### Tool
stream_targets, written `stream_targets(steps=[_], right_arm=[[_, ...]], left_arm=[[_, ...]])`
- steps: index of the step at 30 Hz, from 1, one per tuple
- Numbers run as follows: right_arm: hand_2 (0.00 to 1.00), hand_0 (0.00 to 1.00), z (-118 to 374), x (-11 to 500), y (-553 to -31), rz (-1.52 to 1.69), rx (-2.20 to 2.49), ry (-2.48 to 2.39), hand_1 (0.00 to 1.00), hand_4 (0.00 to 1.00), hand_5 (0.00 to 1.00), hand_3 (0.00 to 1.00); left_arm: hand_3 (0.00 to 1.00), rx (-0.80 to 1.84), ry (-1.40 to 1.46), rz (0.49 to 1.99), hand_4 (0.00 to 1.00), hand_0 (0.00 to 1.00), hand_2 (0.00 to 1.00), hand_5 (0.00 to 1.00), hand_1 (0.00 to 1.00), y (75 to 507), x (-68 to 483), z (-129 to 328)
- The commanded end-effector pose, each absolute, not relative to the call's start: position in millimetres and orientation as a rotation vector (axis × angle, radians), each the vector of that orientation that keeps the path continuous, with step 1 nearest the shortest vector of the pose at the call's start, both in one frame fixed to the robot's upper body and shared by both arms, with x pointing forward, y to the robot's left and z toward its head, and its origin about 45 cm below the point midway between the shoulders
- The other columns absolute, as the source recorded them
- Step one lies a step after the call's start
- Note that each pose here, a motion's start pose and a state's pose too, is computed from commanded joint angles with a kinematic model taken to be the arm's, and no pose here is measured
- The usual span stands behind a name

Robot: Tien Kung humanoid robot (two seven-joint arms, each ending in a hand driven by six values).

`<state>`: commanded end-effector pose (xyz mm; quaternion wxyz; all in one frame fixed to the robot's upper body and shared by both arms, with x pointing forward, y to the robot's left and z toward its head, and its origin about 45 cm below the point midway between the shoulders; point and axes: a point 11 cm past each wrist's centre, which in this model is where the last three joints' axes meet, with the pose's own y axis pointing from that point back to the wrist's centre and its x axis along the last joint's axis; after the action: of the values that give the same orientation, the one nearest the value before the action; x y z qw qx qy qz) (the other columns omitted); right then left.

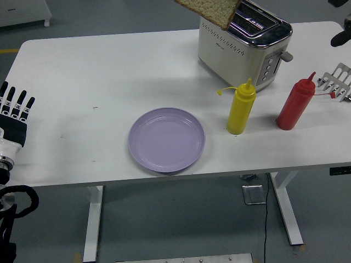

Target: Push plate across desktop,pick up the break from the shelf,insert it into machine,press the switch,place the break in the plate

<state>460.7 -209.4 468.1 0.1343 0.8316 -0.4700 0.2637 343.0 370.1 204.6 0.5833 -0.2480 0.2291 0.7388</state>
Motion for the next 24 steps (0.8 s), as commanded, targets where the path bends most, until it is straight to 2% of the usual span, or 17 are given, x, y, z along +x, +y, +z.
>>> stream_targets(steps=[11,24], right_arm=[[0.379,0.249,430.7,434.9,-174.0,0.830,2.354,-0.961,0.269,0.161,0.041,0.488],[0.378,0.242,414.3,418.8,-136.9,0.900,2.363,-0.765,0.267,0.163,0.043,0.492]], left_arm=[[0.833,-0.580,0.538,1.725,0.645,0.851,0.974,0.998,0.892,369.6,343.2,204.3],[0.833,-0.581,0.539,1.729,0.644,0.850,0.974,0.998,0.891,370.9,343.2,204.5]])
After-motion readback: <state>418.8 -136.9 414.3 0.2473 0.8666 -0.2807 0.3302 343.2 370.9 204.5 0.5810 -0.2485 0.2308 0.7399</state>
